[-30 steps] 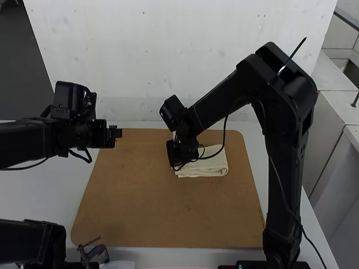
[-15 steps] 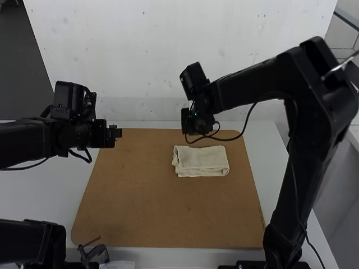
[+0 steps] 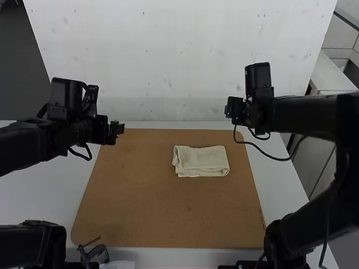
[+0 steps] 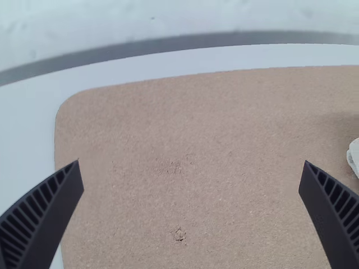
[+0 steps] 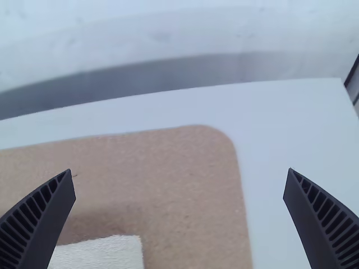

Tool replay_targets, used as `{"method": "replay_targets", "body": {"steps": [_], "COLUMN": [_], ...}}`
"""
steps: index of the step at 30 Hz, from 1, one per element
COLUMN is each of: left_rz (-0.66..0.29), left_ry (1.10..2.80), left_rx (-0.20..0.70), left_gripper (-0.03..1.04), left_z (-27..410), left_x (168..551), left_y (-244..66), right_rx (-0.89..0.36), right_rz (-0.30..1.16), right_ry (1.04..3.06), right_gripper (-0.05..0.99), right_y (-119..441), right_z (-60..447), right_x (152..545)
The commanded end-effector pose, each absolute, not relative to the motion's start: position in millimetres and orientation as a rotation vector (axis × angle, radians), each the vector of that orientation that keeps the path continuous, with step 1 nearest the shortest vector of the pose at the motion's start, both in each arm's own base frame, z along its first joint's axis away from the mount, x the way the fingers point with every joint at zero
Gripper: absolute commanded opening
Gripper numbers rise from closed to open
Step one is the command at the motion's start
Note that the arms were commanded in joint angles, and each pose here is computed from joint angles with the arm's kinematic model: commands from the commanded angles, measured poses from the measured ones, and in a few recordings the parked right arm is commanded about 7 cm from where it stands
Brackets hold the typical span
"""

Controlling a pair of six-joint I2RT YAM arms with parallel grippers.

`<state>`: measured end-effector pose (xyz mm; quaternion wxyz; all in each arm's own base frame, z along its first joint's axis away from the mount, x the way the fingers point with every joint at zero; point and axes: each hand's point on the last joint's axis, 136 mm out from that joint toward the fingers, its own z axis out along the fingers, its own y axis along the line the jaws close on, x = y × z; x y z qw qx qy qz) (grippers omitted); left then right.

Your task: Fold the towel.

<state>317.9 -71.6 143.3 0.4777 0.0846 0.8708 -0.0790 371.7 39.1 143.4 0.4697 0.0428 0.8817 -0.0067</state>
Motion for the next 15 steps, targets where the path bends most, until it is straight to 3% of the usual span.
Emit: {"method": "replay_targets", "body": {"steps": [1, 15], "left_rz": [-0.211, -0.135], "left_ry": [2.023, 1.918], "left_rx": [0.302, 0.281], "left_gripper": [0.99, 0.99], "left_z": [170, 197], "left_x": [312, 289], "left_y": [-81, -77], "right_rx": [0.095, 0.150], "right_rz": [-0.027, -0.042], "right_ry": [2.066, 1.724], "right_gripper": [0.95, 0.95], "right_y": [13, -19], "right_z": [165, 211], "right_x": [360, 286]}}
